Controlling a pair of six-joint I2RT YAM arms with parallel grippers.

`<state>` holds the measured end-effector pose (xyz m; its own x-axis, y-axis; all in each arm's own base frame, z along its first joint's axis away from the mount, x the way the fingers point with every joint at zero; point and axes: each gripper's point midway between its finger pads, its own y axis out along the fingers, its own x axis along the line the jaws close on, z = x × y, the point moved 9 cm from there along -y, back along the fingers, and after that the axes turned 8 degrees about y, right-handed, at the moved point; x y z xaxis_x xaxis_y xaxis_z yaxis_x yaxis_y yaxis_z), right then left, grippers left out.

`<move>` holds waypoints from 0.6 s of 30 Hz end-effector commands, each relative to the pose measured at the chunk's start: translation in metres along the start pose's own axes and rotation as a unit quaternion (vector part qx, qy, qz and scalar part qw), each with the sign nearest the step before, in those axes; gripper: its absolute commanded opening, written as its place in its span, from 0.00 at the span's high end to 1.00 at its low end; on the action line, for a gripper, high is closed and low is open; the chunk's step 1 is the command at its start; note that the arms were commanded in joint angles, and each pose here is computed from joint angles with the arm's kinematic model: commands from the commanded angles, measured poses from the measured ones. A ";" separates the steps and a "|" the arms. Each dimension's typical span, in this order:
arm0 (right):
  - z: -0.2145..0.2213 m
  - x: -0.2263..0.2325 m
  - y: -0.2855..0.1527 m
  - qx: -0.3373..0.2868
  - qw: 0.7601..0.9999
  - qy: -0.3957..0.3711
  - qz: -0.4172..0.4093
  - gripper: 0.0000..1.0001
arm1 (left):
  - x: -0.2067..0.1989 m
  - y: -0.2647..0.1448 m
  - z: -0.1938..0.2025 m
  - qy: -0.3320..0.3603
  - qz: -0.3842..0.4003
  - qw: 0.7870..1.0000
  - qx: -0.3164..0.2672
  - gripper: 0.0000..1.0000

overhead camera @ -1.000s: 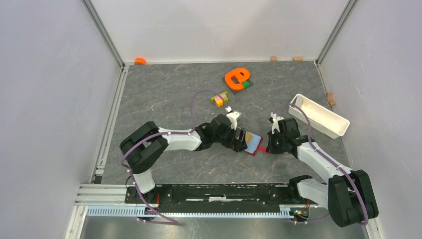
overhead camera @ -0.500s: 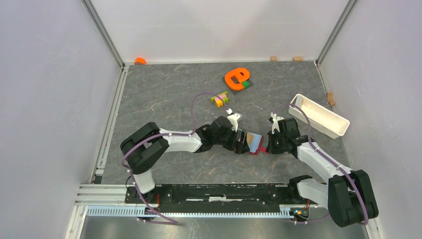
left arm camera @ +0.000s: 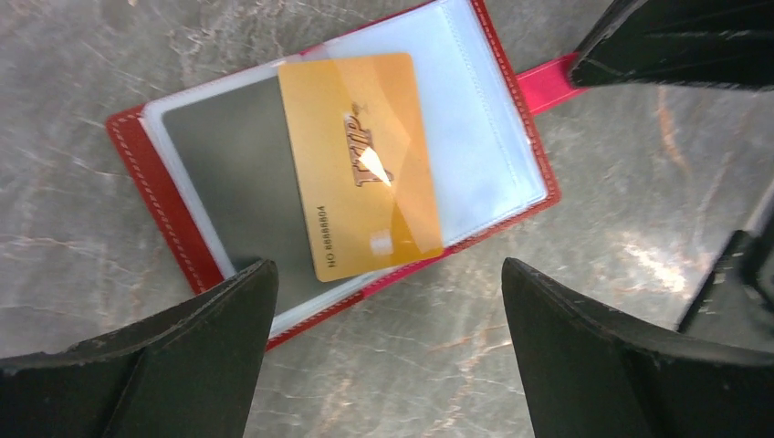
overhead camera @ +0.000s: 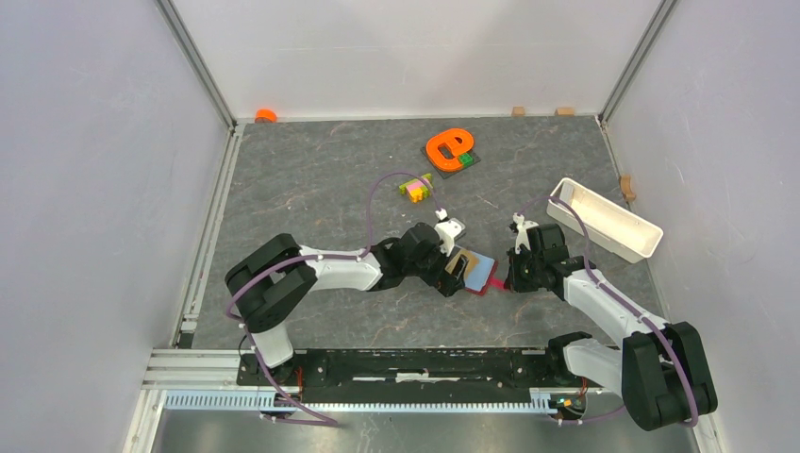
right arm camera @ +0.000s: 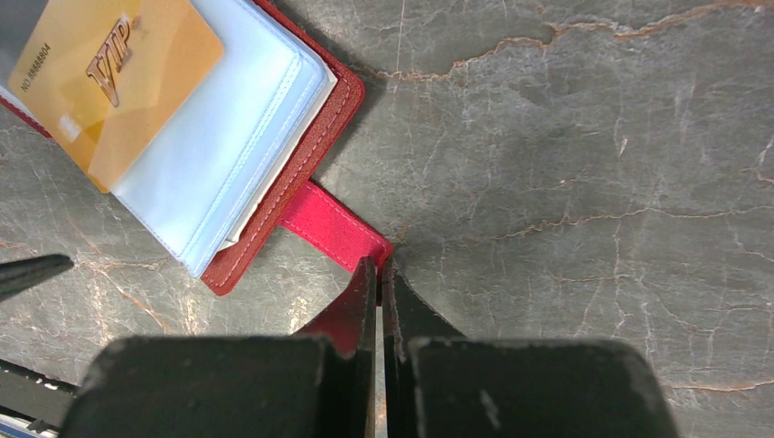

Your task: Put the credit cards into the card holder

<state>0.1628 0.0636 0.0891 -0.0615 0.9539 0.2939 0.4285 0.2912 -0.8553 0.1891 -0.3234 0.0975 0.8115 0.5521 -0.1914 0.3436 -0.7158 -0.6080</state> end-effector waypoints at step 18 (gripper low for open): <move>0.006 -0.004 0.002 0.015 1.000 -0.006 0.008 1.00 | 0.017 0.003 0.013 0.193 -0.072 0.978 0.016 0.11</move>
<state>0.1627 0.0635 0.0888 -0.0651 0.9541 0.2923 0.4270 0.2914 -0.8560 0.1953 -0.3073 0.0845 0.8738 0.4676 0.1334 0.4347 -0.6284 -0.6451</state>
